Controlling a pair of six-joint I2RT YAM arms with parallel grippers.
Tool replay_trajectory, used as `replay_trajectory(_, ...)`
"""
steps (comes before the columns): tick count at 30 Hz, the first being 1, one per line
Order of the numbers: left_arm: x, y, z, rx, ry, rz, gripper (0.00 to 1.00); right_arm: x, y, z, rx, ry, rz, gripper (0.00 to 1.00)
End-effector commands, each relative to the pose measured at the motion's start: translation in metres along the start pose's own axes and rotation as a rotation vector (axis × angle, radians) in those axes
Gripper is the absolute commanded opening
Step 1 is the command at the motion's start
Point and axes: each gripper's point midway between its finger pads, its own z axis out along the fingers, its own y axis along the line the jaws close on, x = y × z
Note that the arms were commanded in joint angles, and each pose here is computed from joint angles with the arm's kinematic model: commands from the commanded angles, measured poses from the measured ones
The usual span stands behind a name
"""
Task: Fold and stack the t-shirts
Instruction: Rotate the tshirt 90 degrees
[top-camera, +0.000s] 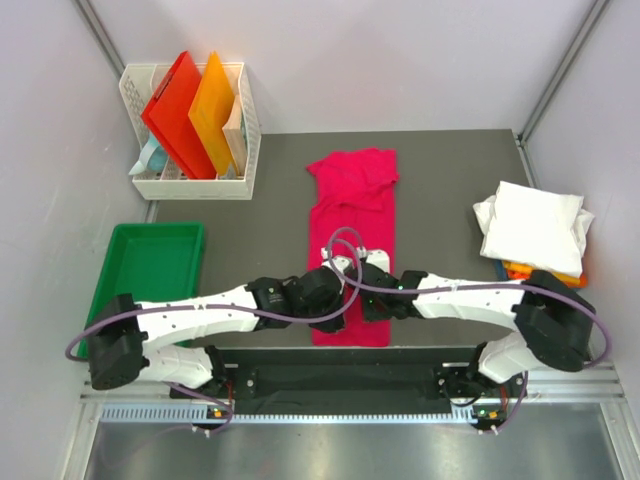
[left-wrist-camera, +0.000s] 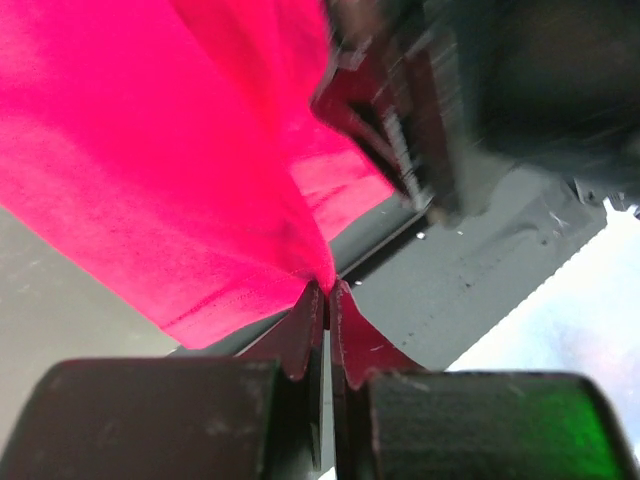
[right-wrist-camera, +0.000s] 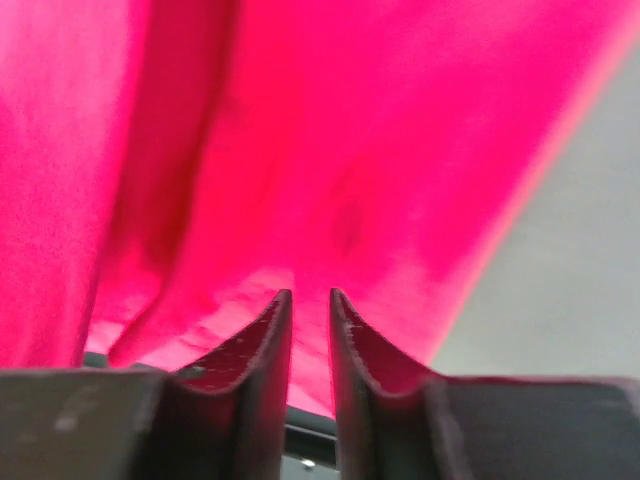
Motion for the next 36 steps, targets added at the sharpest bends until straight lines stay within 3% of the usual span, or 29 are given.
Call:
replay_trajectory(1, -0.017, -0.033, -0.002, 0.119, -0.034, 0.039, 0.00, -0.056, -0.013, -0.048, 0.085, -0.224, 0.054, 0.25)
replay_trajectory(6, -0.009, -0.033, 0.010, 0.127, -0.001, 0.047, 0.00, -0.086, -0.014, -0.080, 0.086, -0.323, 0.103, 0.27)
replay_trajectory(14, 0.022, -0.015, 0.049, 0.072, 0.112, 0.041, 0.02, -0.096, -0.015, -0.092, 0.080, -0.366, 0.128, 0.27)
replay_trajectory(18, 0.053, 0.008, 0.078, -0.017, 0.234, 0.016, 0.35, -0.102, -0.018, -0.100, 0.080, -0.398, 0.139, 0.27)
replay_trajectory(19, 0.056, 0.011, 0.080, -0.028, 0.242, 0.008, 0.39, -0.102, -0.018, -0.101, 0.084, -0.400, 0.135, 0.27)
replay_trajectory(21, 0.046, 0.009, 0.075, -0.028, 0.190, -0.006, 0.48, -0.103, -0.019, -0.103, 0.084, -0.405, 0.134, 0.27)
replay_trajectory(24, 0.013, 0.007, 0.050, -0.035, 0.024, -0.008, 0.94, -0.101, -0.023, -0.105, 0.091, -0.405, 0.130, 0.27)
replay_trajectory(25, 0.004, 0.007, 0.043, -0.036, -0.020, -0.007, 0.99, -0.101, -0.023, -0.105, 0.089, -0.406, 0.133, 0.27)
replay_trajectory(33, -0.067, 0.005, -0.037, -0.043, -0.369, -0.033, 0.99, -0.095, -0.025, -0.096, 0.093, -0.392, 0.121, 0.27)
replay_trajectory(36, -0.074, 0.012, -0.051, -0.062, -0.430, -0.084, 0.99, -0.085, -0.019, -0.081, 0.070, -0.345, 0.095, 0.19)
